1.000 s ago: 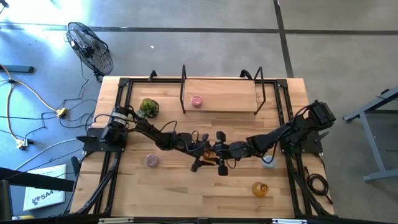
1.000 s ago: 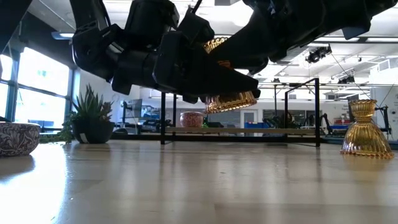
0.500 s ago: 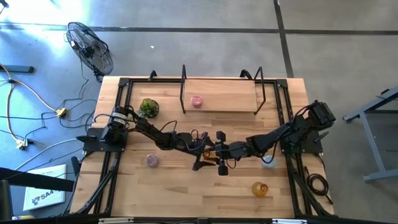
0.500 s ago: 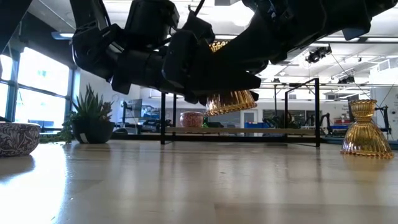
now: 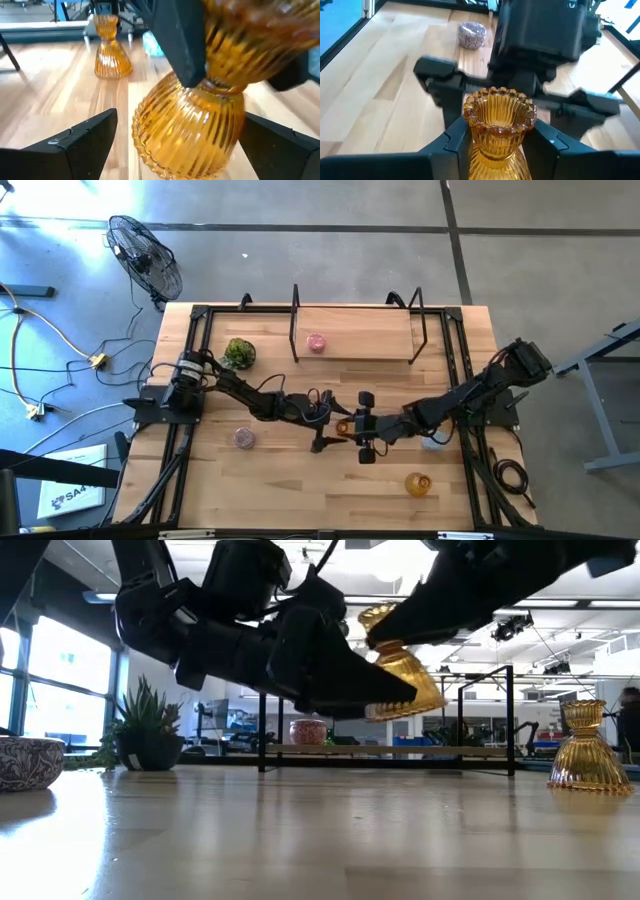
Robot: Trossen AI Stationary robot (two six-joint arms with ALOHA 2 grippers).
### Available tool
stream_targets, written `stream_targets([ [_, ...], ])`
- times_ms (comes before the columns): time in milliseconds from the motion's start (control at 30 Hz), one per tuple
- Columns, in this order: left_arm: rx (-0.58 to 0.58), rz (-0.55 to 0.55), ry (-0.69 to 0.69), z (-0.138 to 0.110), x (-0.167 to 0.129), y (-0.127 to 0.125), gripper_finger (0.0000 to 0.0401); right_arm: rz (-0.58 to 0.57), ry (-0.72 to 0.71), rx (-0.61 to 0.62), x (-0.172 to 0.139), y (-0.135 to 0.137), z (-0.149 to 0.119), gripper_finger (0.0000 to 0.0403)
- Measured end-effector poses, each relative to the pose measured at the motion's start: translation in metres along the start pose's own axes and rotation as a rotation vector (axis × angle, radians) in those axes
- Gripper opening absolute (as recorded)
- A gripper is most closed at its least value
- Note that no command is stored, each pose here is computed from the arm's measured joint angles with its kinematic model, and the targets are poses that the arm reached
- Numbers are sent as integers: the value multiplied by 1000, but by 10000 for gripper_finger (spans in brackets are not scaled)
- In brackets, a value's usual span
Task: Pick & Place candle stick holders
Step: Put the top left orange glass candle holder on the shelf
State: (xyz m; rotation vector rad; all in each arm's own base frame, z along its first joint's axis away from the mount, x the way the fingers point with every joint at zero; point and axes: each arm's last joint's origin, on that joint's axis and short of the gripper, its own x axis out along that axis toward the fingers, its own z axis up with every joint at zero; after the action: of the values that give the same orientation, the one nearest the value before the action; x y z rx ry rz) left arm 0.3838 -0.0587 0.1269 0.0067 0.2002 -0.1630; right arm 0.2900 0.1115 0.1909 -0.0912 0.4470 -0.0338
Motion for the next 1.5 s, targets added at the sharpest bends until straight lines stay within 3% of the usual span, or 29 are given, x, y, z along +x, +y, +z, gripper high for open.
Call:
stream_targets([
  [300, -1, 26, 92, 7, -8, 0, 386, -109, 63, -22, -30, 7, 0, 125],
  [600, -9, 18, 249, 13, -20, -13, 385, -264, 7, 31, -84, -19, 23, 125],
  [867, 8, -16, 314, 28, -36, -21, 385, -418, -190, 137, -136, -78, 55, 125],
  [1067, 44, -41, 296, 50, -50, -21, 385, -609, -332, 102, -160, -131, 72, 125],
  [1333, -40, -102, 257, 84, -77, -23, 385, -732, -310, 195, -152, -196, 63, 125],
  [1500, -52, -209, 164, 110, -97, -25, 386, -714, -240, 309, -132, -229, 47, 125],
])
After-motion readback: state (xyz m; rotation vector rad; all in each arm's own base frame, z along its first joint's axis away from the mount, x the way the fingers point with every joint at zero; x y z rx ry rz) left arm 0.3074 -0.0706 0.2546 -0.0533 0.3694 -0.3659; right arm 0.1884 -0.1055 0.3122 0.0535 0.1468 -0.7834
